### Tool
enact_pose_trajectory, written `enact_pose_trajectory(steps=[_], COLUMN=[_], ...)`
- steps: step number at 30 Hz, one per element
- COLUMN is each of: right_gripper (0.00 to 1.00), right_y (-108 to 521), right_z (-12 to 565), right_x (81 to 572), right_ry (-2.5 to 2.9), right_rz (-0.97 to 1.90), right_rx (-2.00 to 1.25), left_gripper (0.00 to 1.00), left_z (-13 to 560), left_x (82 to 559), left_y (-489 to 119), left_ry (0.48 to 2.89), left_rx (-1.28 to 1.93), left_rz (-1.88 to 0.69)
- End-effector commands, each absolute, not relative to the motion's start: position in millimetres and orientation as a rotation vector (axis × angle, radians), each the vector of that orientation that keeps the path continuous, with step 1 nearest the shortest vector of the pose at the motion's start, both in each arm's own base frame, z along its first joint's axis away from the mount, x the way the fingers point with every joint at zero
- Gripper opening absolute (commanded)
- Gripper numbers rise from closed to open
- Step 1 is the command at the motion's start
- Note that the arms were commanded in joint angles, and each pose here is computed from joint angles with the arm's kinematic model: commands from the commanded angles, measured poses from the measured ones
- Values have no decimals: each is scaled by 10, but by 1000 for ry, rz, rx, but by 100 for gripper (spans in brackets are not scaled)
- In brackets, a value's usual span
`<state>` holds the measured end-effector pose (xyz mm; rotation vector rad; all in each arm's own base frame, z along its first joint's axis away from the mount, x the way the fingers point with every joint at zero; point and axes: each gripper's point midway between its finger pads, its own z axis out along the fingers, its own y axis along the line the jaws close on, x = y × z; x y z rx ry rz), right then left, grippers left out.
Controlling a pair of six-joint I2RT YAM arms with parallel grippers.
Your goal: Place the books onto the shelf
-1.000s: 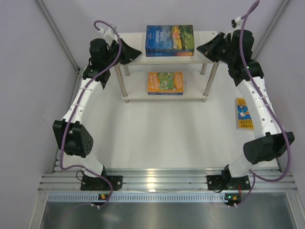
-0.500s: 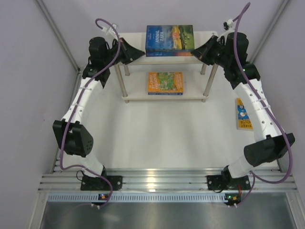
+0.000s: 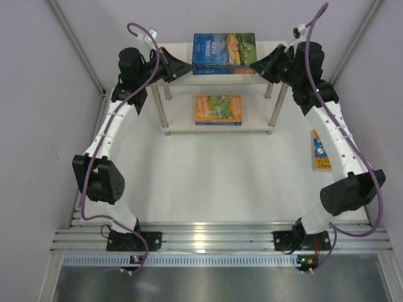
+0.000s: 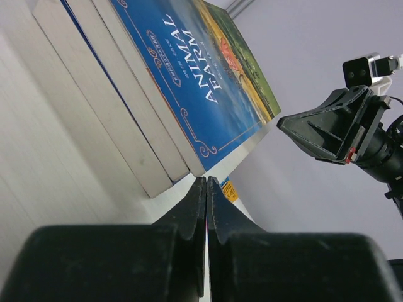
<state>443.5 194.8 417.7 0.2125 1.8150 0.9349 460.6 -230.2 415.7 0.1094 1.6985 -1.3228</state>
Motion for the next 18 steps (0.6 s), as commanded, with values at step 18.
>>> enact_pose_trajectory(steps=[18], right_gripper=[0], right_y=[1966], right_z=[4346], right_x=[4566], right_ry=[1734], right_rz=[930], right_rx=[203], left_gripper=[0], left_z=[4412], left_x=[4592], left_y=[-2310], left_ry=[1602], left_rx=[176], left_rz=[-1312])
